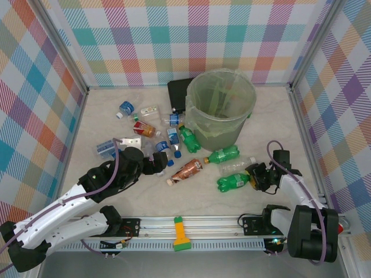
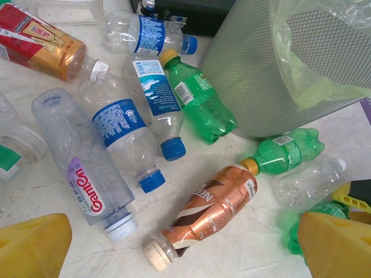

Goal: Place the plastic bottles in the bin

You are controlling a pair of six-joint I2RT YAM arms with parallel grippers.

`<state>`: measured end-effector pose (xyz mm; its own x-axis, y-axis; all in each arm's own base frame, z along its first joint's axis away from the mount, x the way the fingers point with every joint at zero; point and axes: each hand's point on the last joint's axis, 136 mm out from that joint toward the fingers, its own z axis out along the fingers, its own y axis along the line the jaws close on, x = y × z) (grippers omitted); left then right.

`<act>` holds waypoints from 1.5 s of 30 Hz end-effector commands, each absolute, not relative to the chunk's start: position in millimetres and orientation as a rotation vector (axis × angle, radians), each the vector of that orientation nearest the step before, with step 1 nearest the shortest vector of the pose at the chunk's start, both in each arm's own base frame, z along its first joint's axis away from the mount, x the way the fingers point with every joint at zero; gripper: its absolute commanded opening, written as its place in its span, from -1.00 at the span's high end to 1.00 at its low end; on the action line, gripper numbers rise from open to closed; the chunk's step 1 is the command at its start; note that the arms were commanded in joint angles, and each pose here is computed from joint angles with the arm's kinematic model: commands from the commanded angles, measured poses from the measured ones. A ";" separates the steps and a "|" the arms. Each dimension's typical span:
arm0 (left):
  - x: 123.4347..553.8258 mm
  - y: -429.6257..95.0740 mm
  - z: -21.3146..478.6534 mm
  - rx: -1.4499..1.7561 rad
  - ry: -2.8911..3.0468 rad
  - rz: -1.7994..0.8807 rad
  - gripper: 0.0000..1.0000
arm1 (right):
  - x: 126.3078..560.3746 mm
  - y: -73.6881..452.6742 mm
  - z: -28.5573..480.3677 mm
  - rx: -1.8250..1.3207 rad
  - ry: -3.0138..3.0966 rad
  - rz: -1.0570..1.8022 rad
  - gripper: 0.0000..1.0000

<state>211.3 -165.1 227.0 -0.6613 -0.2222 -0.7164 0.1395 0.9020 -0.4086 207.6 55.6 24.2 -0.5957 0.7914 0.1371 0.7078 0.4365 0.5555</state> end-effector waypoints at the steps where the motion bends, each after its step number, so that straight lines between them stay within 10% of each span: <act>1: 209.5 -162.5 241.7 -0.058 2.194 -0.559 -0.99 | 208.6 57.6 16.3 1.356 2.525 0.906 0.00; 20: 208.4 -147.9 255.7 -0.089 2.159 -0.522 -0.99 | 201.1 38.9 82.2 1.189 2.407 0.762 0.35; 45: 203.1 -176.5 293.1 0.115 2.111 -0.643 -0.99 | 325.4 27.2 456.7 0.424 1.739 0.749 0.40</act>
<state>208.1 -167.0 266.6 -0.6217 -0.1664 -0.7653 0.2322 0.8941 -0.3831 312.4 21.7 414.3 -0.3655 0.6755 -0.6404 0.0328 0.6969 0.7164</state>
